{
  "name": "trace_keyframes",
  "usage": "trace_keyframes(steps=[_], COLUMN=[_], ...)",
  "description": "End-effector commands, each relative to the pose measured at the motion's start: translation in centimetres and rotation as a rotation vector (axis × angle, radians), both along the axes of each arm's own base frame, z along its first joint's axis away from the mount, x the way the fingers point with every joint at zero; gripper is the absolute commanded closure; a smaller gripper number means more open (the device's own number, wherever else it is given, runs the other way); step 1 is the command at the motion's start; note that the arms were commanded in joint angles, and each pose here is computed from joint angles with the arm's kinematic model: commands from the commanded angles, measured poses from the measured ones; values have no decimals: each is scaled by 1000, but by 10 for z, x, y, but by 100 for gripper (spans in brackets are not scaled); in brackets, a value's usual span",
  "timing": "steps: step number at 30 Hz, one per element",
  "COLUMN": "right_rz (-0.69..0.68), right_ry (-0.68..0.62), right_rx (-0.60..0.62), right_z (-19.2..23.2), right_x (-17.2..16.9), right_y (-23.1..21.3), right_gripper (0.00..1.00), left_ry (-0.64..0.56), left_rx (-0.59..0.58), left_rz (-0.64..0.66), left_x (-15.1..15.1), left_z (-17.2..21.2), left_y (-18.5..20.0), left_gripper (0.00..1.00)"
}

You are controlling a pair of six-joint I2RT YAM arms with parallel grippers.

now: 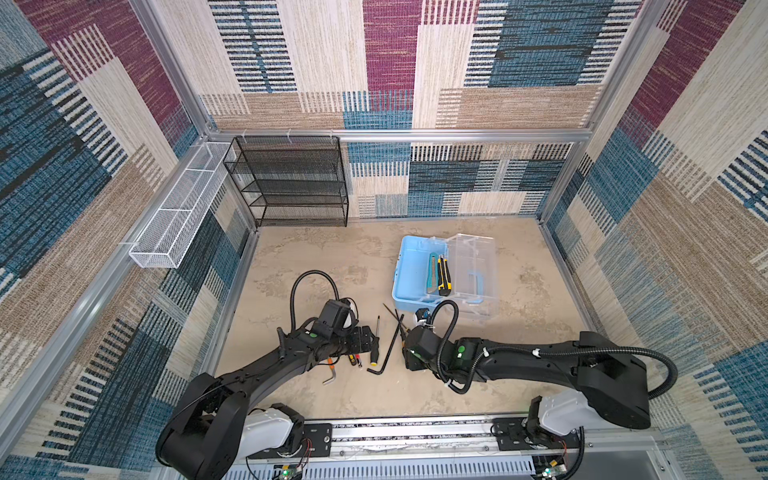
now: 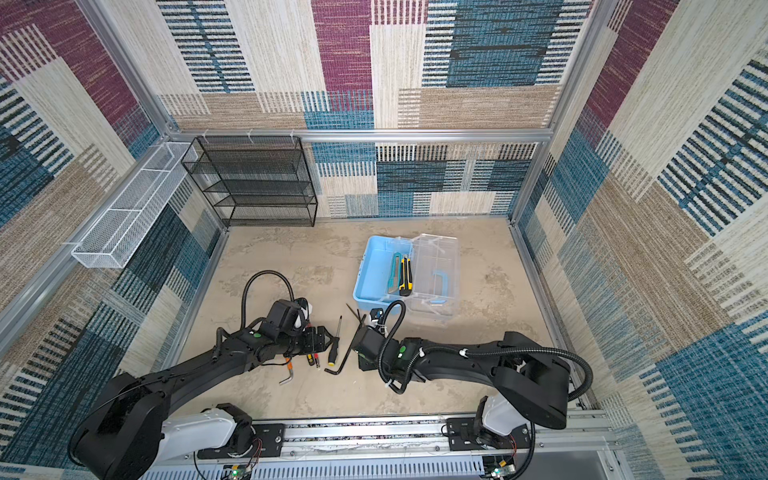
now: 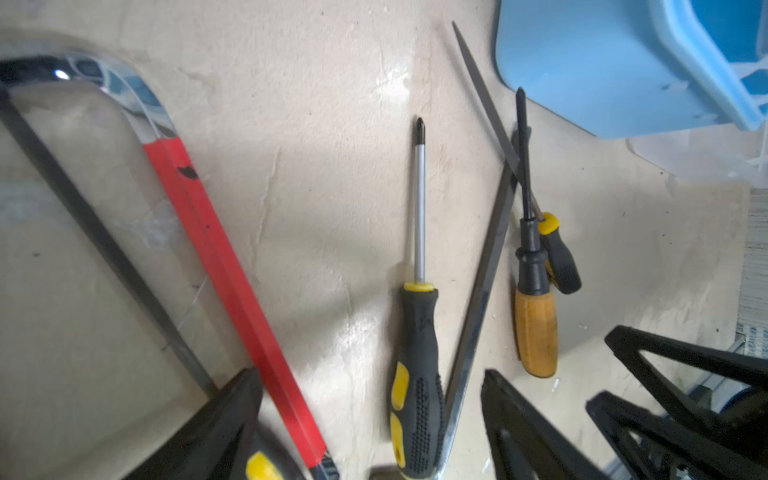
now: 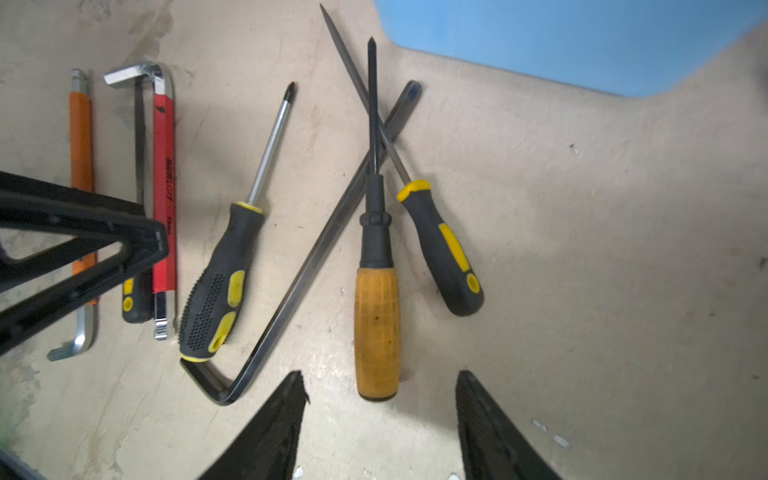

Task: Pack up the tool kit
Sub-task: 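Withdraw the left gripper while the right moves to the wooden-handled screwdriver, then grasp the wooden-handled screwdriver with the right gripper and lift it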

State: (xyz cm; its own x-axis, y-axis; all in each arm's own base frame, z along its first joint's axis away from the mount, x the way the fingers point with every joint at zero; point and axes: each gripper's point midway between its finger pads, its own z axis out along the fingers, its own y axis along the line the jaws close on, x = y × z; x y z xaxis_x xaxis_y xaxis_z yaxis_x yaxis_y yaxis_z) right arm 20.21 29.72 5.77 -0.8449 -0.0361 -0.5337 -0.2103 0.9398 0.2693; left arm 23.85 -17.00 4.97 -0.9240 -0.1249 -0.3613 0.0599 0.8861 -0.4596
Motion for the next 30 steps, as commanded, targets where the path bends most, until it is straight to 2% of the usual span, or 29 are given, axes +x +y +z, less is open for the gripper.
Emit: trace_keyframes(steps=[1,7,18,23,30], right_rz=[8,18,32,41,58], right_ry=[-5,10,42,46,9], right_rx=[-13,-116,-165,-192,-119], right_z=[-2,-17,-37,-39,-22], right_x=[4,9,7,15,20], right_y=[7,9,4,7,7], right_gripper=[43,49,55,68,80], left_ry=[-24,-32,-6,7,38], left_rx=[-4,-17,6,27,49], left_rz=[18,21,11,5,12], left_x=[2,0,6,10,10], left_z=[2,5,3,3,-3], left_y=[2,2,0,-2,0], left_gripper=[14,14,14,14,15])
